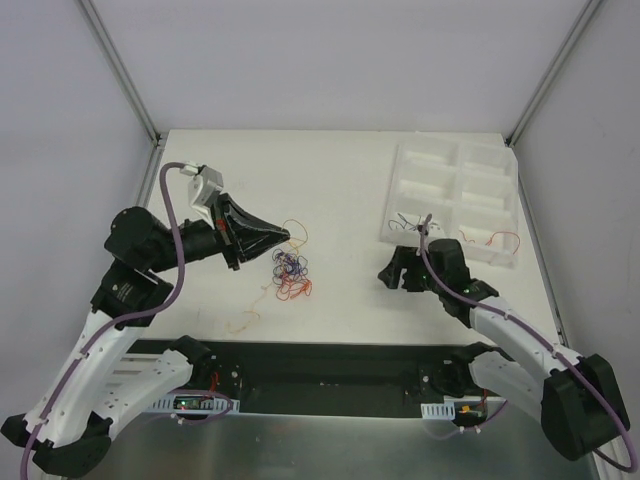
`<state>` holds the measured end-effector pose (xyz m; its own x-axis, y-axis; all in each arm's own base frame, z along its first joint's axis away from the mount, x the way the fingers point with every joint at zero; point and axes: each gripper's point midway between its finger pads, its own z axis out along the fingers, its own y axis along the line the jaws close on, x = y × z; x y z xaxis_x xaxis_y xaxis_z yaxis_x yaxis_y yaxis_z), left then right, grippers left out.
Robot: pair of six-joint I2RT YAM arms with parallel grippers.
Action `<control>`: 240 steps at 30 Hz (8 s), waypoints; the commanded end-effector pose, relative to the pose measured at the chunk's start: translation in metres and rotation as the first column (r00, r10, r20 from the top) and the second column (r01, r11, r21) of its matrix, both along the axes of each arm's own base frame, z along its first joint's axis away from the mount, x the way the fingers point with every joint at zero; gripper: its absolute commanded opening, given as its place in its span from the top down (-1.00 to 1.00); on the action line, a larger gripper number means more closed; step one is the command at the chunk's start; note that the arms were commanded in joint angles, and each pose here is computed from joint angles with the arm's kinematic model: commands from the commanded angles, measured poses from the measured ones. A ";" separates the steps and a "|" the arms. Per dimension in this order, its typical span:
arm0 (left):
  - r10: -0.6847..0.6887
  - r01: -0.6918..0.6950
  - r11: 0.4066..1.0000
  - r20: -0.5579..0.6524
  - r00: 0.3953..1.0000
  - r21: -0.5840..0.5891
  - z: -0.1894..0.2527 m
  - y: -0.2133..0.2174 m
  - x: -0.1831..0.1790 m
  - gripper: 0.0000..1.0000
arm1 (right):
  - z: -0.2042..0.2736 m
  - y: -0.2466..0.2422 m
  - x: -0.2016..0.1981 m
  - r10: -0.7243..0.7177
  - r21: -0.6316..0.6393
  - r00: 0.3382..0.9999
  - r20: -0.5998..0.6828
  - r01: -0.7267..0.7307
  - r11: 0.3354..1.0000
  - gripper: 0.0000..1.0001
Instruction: Untangle the cables
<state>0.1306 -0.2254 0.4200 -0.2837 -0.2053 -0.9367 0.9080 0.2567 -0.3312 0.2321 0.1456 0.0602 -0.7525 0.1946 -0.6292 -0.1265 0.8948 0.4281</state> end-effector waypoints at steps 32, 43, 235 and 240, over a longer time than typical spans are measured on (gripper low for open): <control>-0.303 0.301 0.950 -0.024 0.953 -0.083 0.011 -0.025 -0.024 1.00 | 0.241 0.218 -0.126 0.587 0.328 0.438 0.681 -0.899 0.290 -0.67; -0.292 0.290 0.953 -0.016 0.956 -0.087 0.015 -0.026 -0.021 1.00 | 0.235 0.211 -0.118 0.549 0.335 0.506 0.665 -0.860 0.386 -0.53; 0.020 0.261 0.904 -0.646 0.763 0.337 -0.243 -0.120 0.075 -0.14 | 0.102 0.017 -0.033 0.038 -0.079 0.960 0.277 -0.017 0.997 0.99; 0.124 0.132 0.920 -0.595 0.794 0.369 -0.226 -0.072 0.086 -0.39 | 0.107 -0.002 -0.027 0.000 -0.175 0.956 0.292 0.053 0.983 0.99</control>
<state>0.2079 -0.3319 0.1639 -0.8560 0.1960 -0.4783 0.5127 0.4400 -0.7372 0.1959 0.1564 0.1438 -0.5773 0.0895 -0.8116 -0.2327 0.9347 0.2686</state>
